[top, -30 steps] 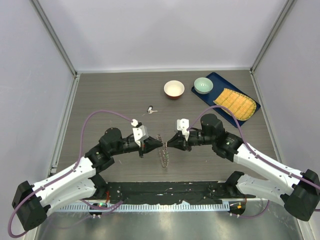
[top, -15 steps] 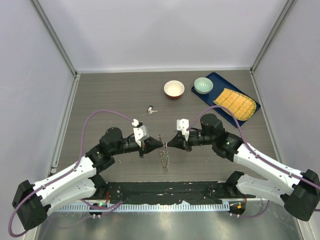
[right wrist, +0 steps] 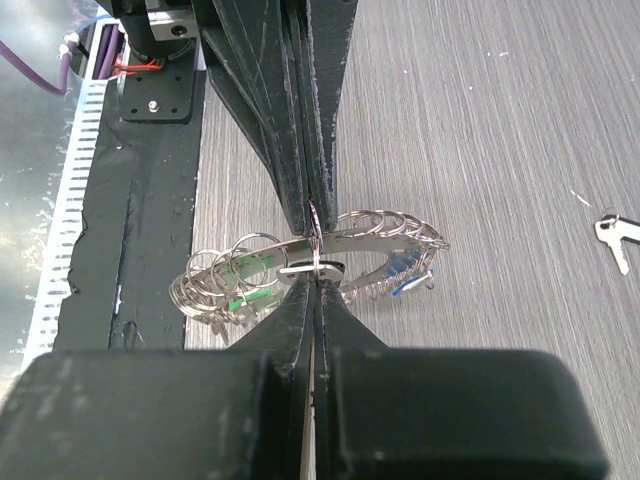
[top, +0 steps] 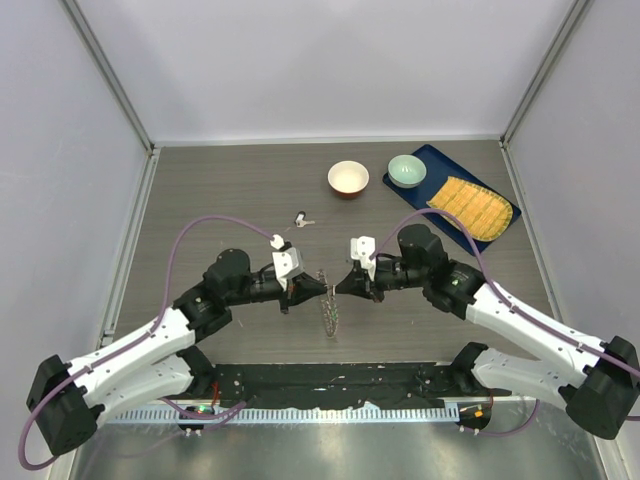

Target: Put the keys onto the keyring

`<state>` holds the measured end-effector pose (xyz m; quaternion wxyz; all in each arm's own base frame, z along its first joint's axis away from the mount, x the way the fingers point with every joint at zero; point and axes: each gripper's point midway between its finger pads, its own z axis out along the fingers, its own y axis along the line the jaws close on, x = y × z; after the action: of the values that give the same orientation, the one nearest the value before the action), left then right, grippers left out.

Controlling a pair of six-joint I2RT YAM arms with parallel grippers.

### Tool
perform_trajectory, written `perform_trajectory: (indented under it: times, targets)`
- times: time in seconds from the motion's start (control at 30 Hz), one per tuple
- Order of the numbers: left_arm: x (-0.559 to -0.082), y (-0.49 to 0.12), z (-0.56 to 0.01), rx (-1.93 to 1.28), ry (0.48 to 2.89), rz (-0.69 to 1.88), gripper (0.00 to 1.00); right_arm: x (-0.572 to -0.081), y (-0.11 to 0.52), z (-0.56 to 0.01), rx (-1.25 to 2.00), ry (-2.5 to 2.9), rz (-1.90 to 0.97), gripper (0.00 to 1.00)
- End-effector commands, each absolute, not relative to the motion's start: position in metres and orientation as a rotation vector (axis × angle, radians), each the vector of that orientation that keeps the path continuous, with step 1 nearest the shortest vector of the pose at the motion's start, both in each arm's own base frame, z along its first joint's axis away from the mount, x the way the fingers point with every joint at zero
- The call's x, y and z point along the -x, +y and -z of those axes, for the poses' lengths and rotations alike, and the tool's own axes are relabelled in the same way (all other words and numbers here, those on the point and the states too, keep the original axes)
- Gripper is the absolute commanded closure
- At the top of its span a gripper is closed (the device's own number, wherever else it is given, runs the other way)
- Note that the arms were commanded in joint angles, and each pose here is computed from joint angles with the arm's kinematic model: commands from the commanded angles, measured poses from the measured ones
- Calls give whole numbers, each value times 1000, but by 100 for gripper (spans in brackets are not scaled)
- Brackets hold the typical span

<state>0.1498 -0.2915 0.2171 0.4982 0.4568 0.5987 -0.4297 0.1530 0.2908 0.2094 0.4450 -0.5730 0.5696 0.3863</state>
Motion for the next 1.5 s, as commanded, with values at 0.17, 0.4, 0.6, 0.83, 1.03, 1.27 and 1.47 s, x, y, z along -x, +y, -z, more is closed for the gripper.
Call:
perform_trajectory:
  times: [0.17,0.4,0.6,0.83,1.03,1.27,1.47]
  targets:
    - [-150,-299,-241,-1128,1391,1057,100,-154,303,-247,1420,1267,-976,99]
    - [-151,-301,-237,-1142,1429,1062,100,-154,304,-247,1430,1265,-980,99]
    - [-150,-303,-233,-1158,1451,1075,100,-153,306,-248,1435,1259,-981,99]
    - [-149,-304,-227,-1173,1480,1081,100,-156,304,-251,1430,1257,-956,99]
    - [-147,-303,-224,-1186,1492,1087,100,-160,302,-258,1410,1249,-918,99]
    - [-141,-306,-222,-1217,1493,1123,100,-162,301,-258,1408,1253,-904,99]
    - [-140,-307,-220,-1231,1511,1137,100,-162,302,-258,1414,1254,-904,99]
